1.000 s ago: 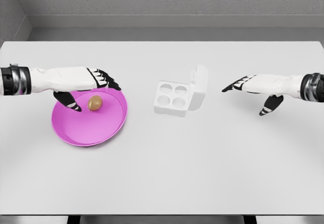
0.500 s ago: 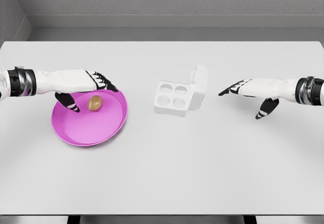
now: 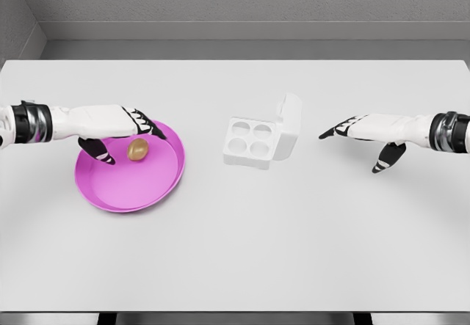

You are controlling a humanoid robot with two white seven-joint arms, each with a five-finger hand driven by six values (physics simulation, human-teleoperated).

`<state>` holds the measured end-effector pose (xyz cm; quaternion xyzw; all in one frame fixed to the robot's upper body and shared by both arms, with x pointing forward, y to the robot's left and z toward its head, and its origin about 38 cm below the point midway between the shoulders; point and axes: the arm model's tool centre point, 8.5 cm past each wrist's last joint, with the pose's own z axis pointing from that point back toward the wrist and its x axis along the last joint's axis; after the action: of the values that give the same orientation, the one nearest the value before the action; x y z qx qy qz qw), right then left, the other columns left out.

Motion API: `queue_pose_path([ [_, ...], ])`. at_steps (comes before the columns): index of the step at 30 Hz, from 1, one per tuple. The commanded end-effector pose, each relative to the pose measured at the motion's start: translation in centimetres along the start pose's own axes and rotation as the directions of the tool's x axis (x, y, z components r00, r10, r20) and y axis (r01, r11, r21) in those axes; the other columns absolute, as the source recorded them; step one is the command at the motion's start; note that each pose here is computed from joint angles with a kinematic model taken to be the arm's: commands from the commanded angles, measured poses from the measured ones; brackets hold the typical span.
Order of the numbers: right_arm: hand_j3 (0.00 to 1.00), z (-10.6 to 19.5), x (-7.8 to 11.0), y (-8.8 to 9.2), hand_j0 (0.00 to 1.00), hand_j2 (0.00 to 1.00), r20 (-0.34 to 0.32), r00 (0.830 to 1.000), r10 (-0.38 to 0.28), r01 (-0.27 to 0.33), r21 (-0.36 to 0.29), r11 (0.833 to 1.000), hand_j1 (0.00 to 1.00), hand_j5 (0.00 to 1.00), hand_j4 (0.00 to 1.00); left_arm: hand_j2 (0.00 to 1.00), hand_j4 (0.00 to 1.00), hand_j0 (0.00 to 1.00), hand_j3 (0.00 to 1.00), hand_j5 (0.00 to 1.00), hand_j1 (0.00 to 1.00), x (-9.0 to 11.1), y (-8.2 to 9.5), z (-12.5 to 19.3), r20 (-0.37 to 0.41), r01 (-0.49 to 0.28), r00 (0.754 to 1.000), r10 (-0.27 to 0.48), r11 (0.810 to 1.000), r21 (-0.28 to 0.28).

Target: Pack egg into the box and close the box lid

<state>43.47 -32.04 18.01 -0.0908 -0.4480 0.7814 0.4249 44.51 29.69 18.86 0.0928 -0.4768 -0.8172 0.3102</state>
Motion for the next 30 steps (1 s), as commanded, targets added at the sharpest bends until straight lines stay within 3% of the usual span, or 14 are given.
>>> queue_pose_path([
  [1, 1.00, 0.0, 0.0, 0.0, 1.00, 1.00, 0.000, 1.000, -0.004, 0.004, -0.002, 1.000, 1.00, 1.00, 1.00, 0.94, 0.94, 0.94, 0.94, 0.94, 0.94, 0.0, 0.0, -0.1, 0.000, -0.006, 1.000, 0.006, 1.000, 0.003],
  [30, 1.00, 0.0, 0.0, 0.0, 1.00, 1.00, -0.001, 1.000, -0.001, 0.001, 0.007, 1.000, 1.00, 1.00, 1.00, 0.94, 0.94, 0.94, 0.94, 0.94, 0.94, 0.4, -0.6, -1.3, 0.013, -0.011, 1.000, 0.011, 1.000, -0.005],
])
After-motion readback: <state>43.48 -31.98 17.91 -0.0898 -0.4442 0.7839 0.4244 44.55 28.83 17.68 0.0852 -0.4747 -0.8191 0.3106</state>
